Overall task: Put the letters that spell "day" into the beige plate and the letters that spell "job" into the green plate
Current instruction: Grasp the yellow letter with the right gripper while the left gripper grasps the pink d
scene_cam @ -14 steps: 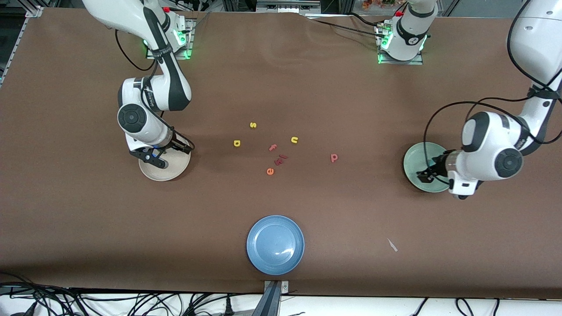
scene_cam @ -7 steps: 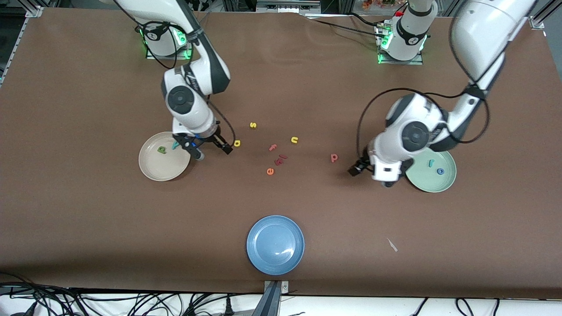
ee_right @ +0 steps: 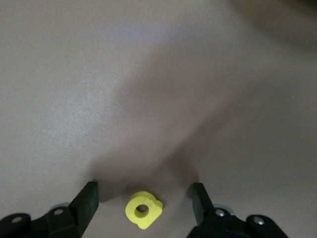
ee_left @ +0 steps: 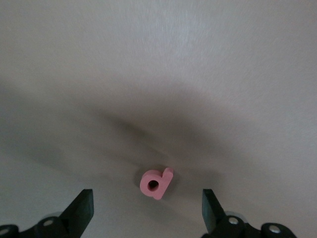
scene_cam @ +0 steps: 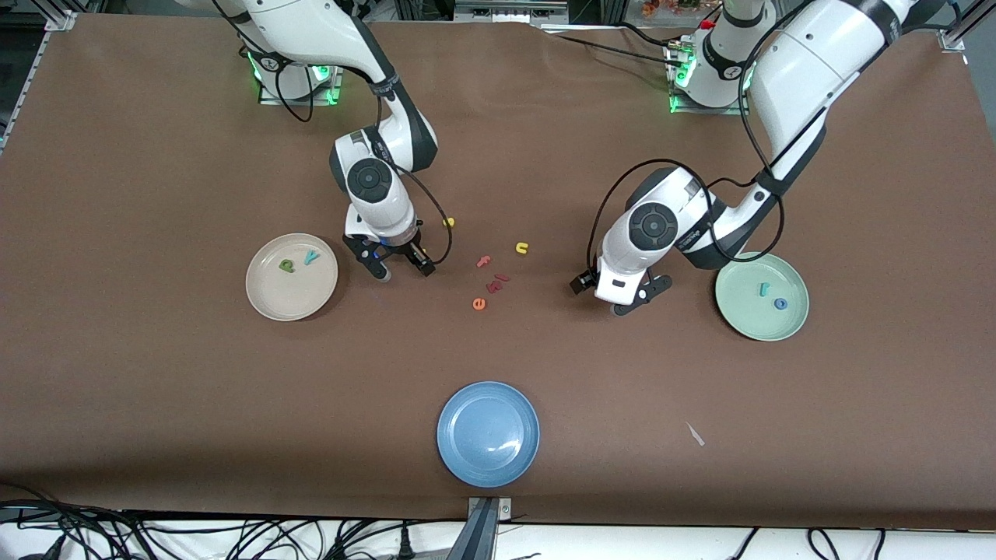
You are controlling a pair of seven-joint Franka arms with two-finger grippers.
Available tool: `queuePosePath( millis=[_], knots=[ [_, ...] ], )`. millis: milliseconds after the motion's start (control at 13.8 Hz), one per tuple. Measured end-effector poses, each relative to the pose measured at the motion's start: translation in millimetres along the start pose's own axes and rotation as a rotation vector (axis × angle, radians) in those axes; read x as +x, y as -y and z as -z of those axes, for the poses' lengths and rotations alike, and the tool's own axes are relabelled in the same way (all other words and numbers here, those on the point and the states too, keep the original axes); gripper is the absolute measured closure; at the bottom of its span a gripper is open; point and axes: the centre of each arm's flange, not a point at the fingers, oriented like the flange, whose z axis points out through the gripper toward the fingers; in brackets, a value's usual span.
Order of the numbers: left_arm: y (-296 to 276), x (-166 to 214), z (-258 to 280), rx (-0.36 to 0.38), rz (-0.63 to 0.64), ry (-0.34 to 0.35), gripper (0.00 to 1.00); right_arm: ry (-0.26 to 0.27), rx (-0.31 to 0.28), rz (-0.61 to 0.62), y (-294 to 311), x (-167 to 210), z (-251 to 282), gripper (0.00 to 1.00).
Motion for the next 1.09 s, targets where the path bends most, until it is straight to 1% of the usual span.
queuePosePath(
  millis=[73,145,218,291,363,509,581,654,799,872,945,1017,1090],
  knots=[
    [-0.2,-1.0,-4.7,0.001,-0.001,0.007,0.11,0.0,-0.001,0.006,0.5,-3.7,-0.4,0.19],
    [-0.2,-1.4,-8.1,0.002,-0.001,0.013,0.19,0.001,0.0,0.011,1.4,-7.1,-0.1,0.21],
    [0.3,-0.7,-10.6,0.003,0.001,0.016,0.2,0.001,0.003,0.013,2.5,-9.5,0.7,0.25],
    [1.6,1.3,-12.5,0.006,0.001,0.013,0.22,0.001,0.003,0.014,2.8,-11.3,0.7,0.25],
    [2.8,3.5,-14.2,0.009,-0.008,0.001,0.24,0.002,0.006,0.014,3.9,-12.4,2.3,0.33],
    [3.7,5.0,-19.9,0.014,-0.018,-0.007,0.27,0.003,0.01,0.015,5.2,-12.9,6.1,0.59],
    [4.1,6.3,-23.3,0.014,-0.017,-0.005,0.27,0.003,0.012,0.015,5.5,-12.8,7.4,0.69],
    [4.0,7.9,-25.5,0.01,-0.015,-0.003,0.34,0.003,0.013,0.014,5.8,-12.5,7.8,0.69],
    [0.2,8.6,-22.3,-0.004,-0.016,-0.008,0.56,0.002,0.008,0.02,7.2,-6.3,14.6,0.69],
    [0.0,8.3,-22.4,-0.003,-0.016,-0.008,0.56,0.006,-0.007,0.037,7.7,3.2,24.9,0.69],
    [-0.9,8.5,-21.3,-0.006,-0.016,-0.01,0.62,0.013,-0.027,0.067,6.8,17.4,40.9,0.69],
    [-1.6,9.1,-20.3,-0.008,-0.016,-0.011,0.74,0.023,-0.045,0.103,3.1,36.6,61.7,0.69],
    [-1.1,11.5,-19.4,-0.009,-0.012,-0.013,0.77,0.034,-0.059,0.137,-4.3,59.3,82.4,0.69]
  ],
)
